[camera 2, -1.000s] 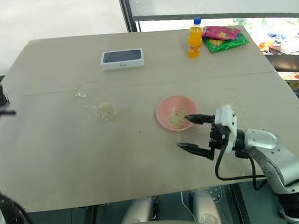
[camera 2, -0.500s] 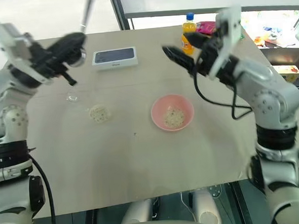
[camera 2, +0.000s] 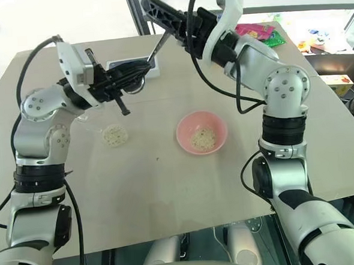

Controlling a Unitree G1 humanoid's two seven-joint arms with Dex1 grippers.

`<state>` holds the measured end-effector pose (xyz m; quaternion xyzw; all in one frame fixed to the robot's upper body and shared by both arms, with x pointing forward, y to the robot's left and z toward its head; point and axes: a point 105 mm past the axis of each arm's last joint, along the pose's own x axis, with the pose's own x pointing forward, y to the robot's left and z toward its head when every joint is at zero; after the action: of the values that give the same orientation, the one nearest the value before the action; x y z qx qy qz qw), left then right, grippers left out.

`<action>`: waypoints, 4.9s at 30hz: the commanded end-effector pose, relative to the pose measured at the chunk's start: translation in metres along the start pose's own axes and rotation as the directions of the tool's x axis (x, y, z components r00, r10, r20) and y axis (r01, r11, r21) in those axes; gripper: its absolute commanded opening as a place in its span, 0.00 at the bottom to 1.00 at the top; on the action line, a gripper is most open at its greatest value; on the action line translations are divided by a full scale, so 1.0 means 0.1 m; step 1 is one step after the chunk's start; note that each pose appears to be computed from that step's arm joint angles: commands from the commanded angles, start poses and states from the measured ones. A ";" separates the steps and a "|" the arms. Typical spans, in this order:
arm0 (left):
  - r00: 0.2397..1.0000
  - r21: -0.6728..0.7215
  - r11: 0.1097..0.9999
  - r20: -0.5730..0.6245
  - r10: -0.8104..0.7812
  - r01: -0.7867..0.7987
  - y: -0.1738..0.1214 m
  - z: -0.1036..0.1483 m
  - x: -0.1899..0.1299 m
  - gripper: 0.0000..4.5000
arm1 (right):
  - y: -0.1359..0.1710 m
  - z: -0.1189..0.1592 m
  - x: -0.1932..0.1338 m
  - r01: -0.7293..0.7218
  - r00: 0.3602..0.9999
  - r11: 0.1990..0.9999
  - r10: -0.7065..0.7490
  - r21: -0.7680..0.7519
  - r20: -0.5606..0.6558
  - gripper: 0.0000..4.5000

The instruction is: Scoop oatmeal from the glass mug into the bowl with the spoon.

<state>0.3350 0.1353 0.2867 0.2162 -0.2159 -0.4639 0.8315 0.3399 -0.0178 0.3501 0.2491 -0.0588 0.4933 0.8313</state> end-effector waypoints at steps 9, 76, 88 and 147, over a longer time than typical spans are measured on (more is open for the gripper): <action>1.000 0.042 0.999 0.026 -0.008 0.007 0.01 0.10 0.10 0.00 | 0.09 0.05 -0.05 -0.012 1.000 1.000 0.012 -0.001 0.027 0.18; 0.733 -0.151 0.734 -0.336 0.591 -0.662 0.18 -1.30 -1.73 0.54 | -1.06 0.22 -0.96 0.520 0.832 0.840 -0.539 0.159 0.128 0.00; 0.726 -0.176 0.720 -0.351 0.591 -0.671 0.25 -1.48 -1.55 0.29 | -1.07 0.16 -0.99 0.533 0.827 0.836 -0.547 0.130 0.126 0.00; 0.926 -0.154 0.949 -0.307 0.220 -0.276 0.02 -1.43 0.04 0.01 | -0.63 -0.61 -0.22 0.290 0.940 0.957 -0.288 -0.016 -0.182 0.00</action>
<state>0.4193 0.1510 0.1768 0.1662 -0.0737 -0.3452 0.9207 0.3752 -0.0242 0.2478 0.2018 0.0801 0.3838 0.8975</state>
